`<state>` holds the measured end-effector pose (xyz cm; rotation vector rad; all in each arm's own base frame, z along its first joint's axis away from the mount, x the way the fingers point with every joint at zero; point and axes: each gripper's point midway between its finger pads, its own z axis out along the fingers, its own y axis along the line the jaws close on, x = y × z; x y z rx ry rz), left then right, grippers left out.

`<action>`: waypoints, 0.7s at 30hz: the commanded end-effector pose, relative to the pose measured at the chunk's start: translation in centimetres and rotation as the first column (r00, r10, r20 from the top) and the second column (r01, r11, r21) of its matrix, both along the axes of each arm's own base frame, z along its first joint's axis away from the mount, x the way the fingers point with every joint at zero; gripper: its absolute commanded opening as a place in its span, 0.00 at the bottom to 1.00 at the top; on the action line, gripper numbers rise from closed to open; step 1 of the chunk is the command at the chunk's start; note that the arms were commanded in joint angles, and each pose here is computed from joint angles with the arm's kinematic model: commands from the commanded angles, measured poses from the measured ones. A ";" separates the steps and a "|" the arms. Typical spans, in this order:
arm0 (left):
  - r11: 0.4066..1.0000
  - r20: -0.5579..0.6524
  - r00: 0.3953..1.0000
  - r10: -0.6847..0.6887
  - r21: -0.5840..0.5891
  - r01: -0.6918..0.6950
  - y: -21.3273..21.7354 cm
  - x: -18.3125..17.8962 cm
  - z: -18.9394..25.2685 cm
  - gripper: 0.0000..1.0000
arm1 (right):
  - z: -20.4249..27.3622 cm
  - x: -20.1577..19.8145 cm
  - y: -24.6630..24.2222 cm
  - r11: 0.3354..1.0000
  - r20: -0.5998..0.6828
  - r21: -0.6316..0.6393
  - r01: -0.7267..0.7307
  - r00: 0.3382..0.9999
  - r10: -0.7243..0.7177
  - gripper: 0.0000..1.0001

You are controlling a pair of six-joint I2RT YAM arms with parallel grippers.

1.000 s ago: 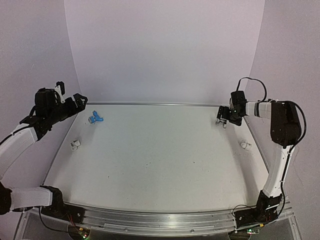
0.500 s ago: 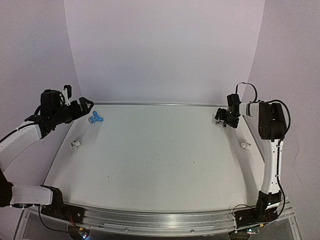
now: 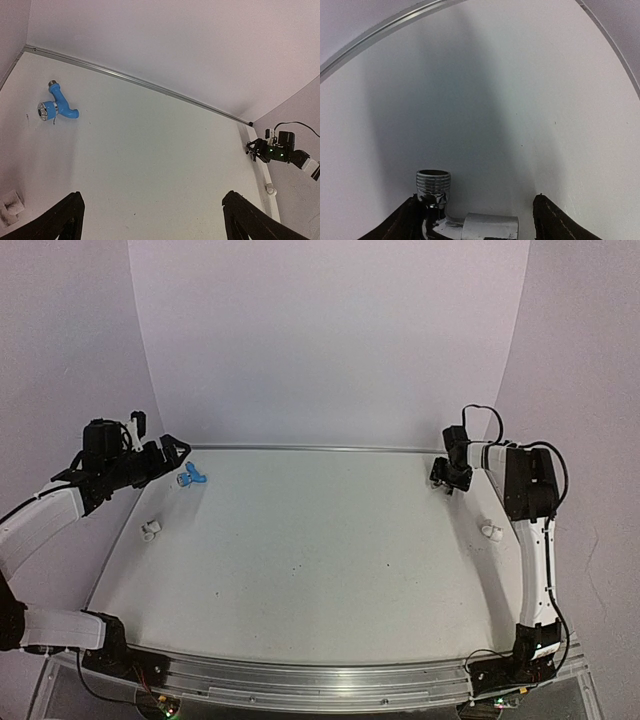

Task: Install the water faucets
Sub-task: Pick up the water faucet from the corner of the board.

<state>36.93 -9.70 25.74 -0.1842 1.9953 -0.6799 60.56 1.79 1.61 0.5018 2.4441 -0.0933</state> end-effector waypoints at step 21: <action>0.984 -0.082 0.992 -0.092 -0.159 0.078 -2.5 0.5 -0.5 0.99 | 3.3 -4.1 6.7 0.946 0.006 -0.033 -0.321 0.947 0.321 0.54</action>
